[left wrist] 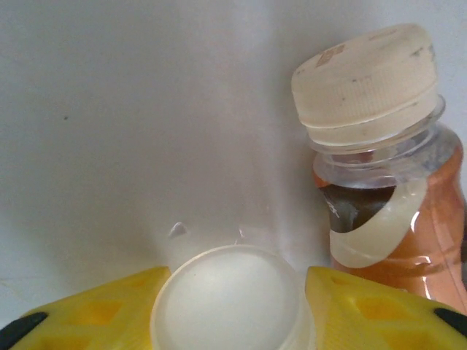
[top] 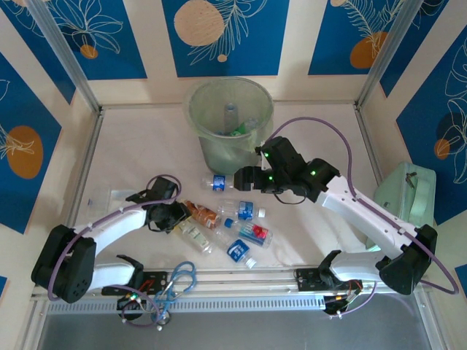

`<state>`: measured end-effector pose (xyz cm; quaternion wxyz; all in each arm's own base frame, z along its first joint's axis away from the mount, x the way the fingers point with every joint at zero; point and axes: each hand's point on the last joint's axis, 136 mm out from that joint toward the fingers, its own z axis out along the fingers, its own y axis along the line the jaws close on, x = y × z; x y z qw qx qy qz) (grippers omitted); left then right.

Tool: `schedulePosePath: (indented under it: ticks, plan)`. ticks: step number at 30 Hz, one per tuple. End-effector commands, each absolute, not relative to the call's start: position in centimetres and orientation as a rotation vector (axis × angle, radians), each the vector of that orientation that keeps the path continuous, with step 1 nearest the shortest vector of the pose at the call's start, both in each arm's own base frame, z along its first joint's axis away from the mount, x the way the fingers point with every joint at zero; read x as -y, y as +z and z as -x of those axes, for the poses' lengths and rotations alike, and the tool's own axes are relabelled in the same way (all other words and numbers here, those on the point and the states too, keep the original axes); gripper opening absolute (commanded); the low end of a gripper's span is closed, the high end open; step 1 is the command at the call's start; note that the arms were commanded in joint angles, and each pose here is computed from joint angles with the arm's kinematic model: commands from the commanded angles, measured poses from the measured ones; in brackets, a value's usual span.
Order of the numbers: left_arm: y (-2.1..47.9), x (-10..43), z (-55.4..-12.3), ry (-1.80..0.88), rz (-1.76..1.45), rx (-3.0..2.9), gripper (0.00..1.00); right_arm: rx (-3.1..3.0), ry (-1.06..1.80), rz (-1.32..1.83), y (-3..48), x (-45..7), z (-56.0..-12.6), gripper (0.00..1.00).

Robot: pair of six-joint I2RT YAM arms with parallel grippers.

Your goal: Put the plastic bottles in the bin

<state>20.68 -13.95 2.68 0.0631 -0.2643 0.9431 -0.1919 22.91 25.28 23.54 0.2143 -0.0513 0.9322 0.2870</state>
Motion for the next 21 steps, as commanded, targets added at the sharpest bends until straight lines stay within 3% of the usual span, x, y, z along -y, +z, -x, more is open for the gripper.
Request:
schedulePosePath:
  ticks: [1, 10, 21]
  plan:
    - [3.1, 14.0, -20.7, -0.580, 0.787, -2.838, 0.46, -2.553, 0.796, 0.149, 24.9, -25.4, -23.2, 0.81]
    - [9.1, 14.3, -22.0, -0.716, 0.722, -2.669, 0.37, -2.487, 0.853, 0.233, 27.6, -26.7, -22.4, 0.80]
    - [27.3, 16.7, -26.8, -1.173, 0.409, -2.057, 0.34, -2.364, 1.125, 0.363, 33.0, -30.7, -20.7, 0.85]
